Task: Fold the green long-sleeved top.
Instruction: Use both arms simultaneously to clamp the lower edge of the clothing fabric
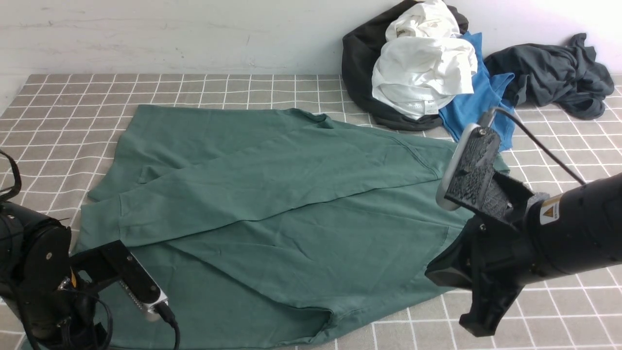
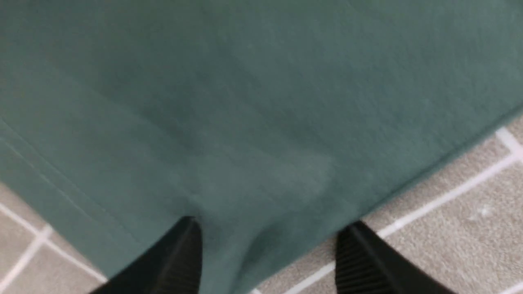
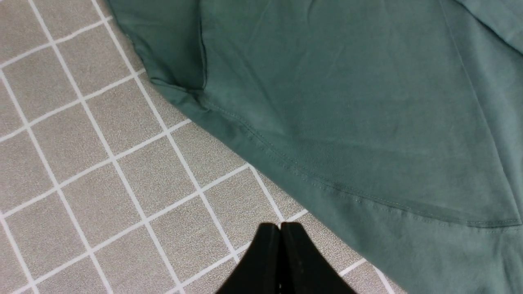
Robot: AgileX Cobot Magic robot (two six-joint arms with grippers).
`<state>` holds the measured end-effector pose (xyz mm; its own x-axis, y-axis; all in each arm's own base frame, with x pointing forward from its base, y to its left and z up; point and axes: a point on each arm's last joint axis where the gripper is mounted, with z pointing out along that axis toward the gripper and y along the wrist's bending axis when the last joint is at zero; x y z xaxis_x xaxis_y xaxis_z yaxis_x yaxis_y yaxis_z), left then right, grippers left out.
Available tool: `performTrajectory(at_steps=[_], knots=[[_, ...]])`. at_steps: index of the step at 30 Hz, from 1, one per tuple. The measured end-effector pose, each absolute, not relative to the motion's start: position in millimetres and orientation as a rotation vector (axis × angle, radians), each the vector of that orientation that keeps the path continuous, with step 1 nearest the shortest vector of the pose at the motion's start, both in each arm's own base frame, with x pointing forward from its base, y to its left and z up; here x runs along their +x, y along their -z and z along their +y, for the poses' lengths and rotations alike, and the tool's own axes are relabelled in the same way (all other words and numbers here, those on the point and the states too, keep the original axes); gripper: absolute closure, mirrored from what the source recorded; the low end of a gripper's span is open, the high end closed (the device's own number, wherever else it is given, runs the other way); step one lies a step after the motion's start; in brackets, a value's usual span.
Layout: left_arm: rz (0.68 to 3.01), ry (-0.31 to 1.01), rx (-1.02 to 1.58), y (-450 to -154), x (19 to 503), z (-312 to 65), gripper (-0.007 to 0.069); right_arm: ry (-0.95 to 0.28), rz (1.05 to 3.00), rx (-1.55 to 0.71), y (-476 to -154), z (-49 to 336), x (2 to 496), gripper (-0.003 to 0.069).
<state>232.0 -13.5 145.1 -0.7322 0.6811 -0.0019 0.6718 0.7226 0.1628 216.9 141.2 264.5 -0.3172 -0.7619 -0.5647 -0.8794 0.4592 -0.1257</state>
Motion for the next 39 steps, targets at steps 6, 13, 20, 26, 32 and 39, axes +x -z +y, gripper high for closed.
performTrajectory(at_steps=[6, 13, 20, 26, 32, 39], knots=[[2.822, -0.236, 1.168, -145, 233, -14, 0.0415, -0.273, 2.134, -1.357, -270, 140, 214, 0.0659], [2.767, -0.257, 1.150, -155, 233, -14, 0.0624, -0.269, 2.110, -1.347, -277, 138, 210, 0.0659], [2.695, -0.285, 1.040, -180, 229, -13, 0.0630, -0.265, 2.028, -1.425, -281, 140, 206, 0.0659], [2.725, -0.296, 0.895, -183, 229, -8, 0.0630, -0.253, 1.951, -1.557, -273, 147, 210, 0.0623], [2.718, -0.269, 0.827, -190, 235, -10, 0.0630, -0.058, 2.043, -1.834, -211, 149, 240, 0.0414], [2.727, -0.227, 0.782, -192, 236, -13, 0.0630, 0.234, 2.052, -2.005, -157, 140, 270, 0.0227]])
